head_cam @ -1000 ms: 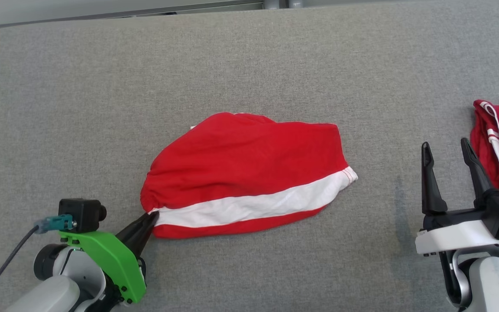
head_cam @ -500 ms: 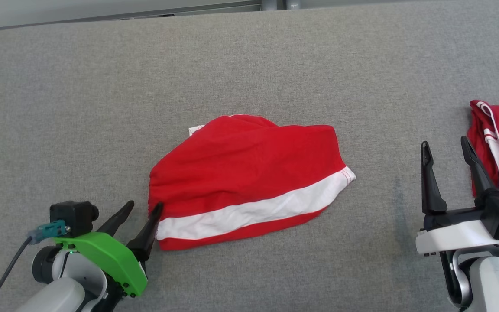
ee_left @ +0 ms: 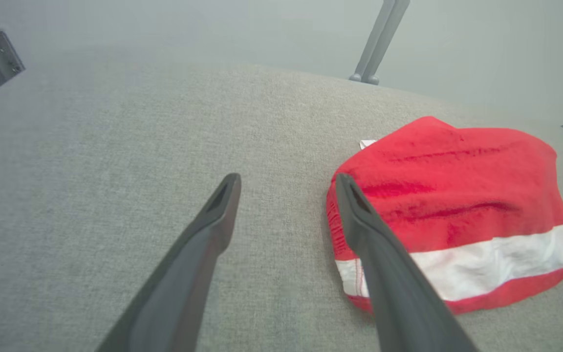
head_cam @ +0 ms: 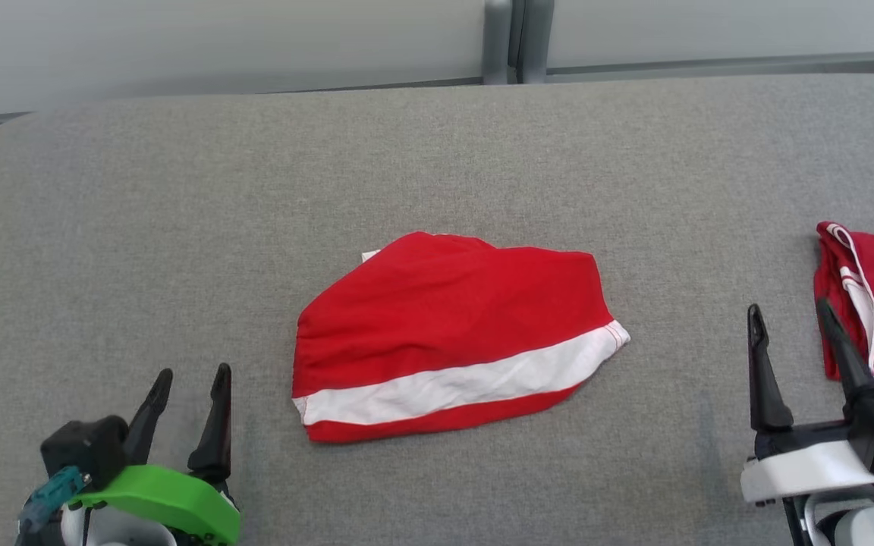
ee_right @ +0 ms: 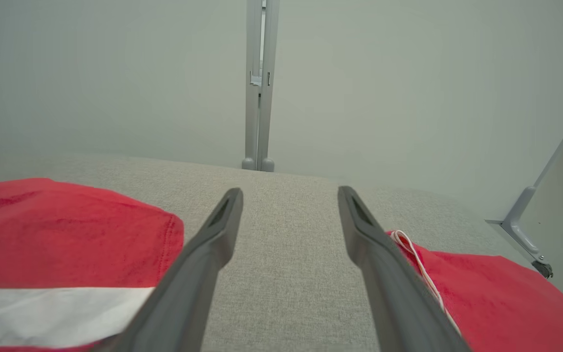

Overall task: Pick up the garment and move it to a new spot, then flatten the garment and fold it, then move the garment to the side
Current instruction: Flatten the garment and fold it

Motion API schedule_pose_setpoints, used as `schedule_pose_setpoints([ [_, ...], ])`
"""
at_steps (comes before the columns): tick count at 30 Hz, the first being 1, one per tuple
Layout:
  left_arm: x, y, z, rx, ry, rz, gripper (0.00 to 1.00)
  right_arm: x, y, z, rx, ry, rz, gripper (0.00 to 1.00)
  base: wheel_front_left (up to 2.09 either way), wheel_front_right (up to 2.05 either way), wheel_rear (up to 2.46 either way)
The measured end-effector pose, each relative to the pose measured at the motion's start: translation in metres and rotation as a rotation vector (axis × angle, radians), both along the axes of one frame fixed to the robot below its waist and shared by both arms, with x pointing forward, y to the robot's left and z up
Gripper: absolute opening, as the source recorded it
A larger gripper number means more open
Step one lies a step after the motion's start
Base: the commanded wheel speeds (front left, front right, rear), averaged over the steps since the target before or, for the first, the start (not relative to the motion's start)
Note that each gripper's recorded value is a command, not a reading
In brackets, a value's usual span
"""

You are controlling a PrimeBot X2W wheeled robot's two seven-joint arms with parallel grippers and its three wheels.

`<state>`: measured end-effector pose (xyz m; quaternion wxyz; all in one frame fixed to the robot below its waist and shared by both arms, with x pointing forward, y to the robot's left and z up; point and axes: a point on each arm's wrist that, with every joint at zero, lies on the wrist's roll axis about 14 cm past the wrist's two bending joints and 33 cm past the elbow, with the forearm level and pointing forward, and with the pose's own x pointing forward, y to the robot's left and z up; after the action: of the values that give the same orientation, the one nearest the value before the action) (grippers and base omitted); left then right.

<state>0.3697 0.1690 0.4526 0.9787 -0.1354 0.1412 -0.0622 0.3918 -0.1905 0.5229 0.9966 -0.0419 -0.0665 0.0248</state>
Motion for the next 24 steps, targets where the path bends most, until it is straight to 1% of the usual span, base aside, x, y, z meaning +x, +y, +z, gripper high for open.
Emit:
schedule_pose_setpoints([
  [3,-0.01,0.014,0.01,0.003,-0.055,0.07,1.0,-0.011,0.004,-0.006,0.002,0.024,0.012,1.0,0.0,0.0,0.0],
  [10,-0.032,0.039,0.034,0.069,-0.195,0.144,1.0,-0.023,0.01,-0.01,0.016,0.038,0.033,1.0,0.0,0.0,0.0],
  [12,-0.04,0.042,0.037,0.086,-0.228,0.145,1.0,-0.025,0.009,-0.011,0.017,0.045,0.032,1.0,0.0,0.0,0.0],
  [17,-0.057,0.052,0.03,0.105,-0.228,0.167,1.0,-0.033,0.006,-0.016,0.017,0.061,0.024,1.0,0.0,0.0,0.0],
  [24,-0.069,0.056,0.021,0.125,-0.224,0.142,1.0,-0.041,0.002,-0.017,0.009,0.065,0.011,1.0,0.0,0.0,0.0],
])
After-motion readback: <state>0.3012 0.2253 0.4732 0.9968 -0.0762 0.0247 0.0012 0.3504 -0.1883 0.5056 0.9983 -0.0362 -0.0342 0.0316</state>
